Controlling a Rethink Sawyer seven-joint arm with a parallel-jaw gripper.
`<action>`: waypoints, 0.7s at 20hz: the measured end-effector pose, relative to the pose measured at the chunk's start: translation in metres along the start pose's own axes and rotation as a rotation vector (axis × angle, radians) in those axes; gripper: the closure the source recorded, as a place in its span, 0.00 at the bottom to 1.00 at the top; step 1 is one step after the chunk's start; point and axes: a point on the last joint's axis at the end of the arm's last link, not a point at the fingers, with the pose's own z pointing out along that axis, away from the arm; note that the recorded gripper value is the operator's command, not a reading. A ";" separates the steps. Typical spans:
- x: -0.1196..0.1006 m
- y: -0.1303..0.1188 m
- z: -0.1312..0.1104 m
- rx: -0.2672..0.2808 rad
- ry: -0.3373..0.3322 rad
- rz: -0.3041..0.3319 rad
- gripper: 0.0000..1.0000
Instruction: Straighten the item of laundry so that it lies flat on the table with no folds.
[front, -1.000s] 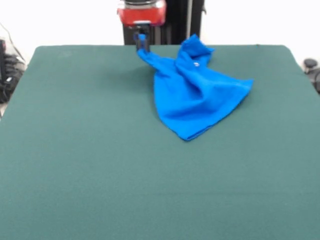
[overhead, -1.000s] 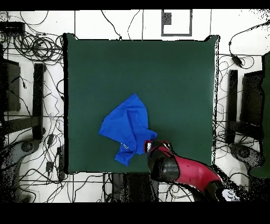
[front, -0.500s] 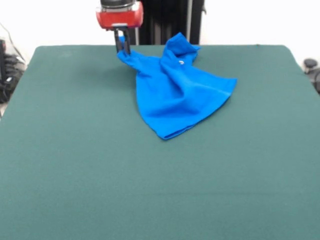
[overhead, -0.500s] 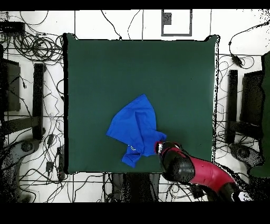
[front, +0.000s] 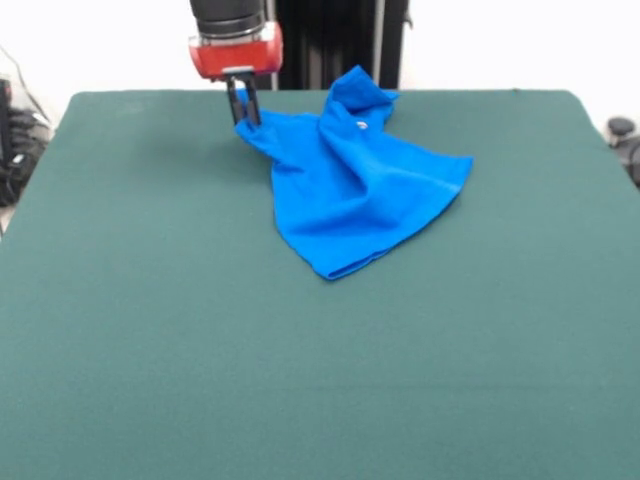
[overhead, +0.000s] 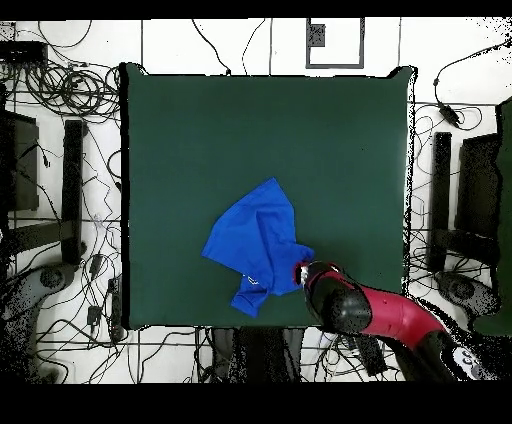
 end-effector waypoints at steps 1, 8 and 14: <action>-0.003 0.000 0.001 -0.003 0.002 -0.009 1.00; -0.019 -0.006 0.006 -0.014 0.018 -0.035 1.00; -0.043 -0.014 0.004 -0.008 0.055 -0.064 1.00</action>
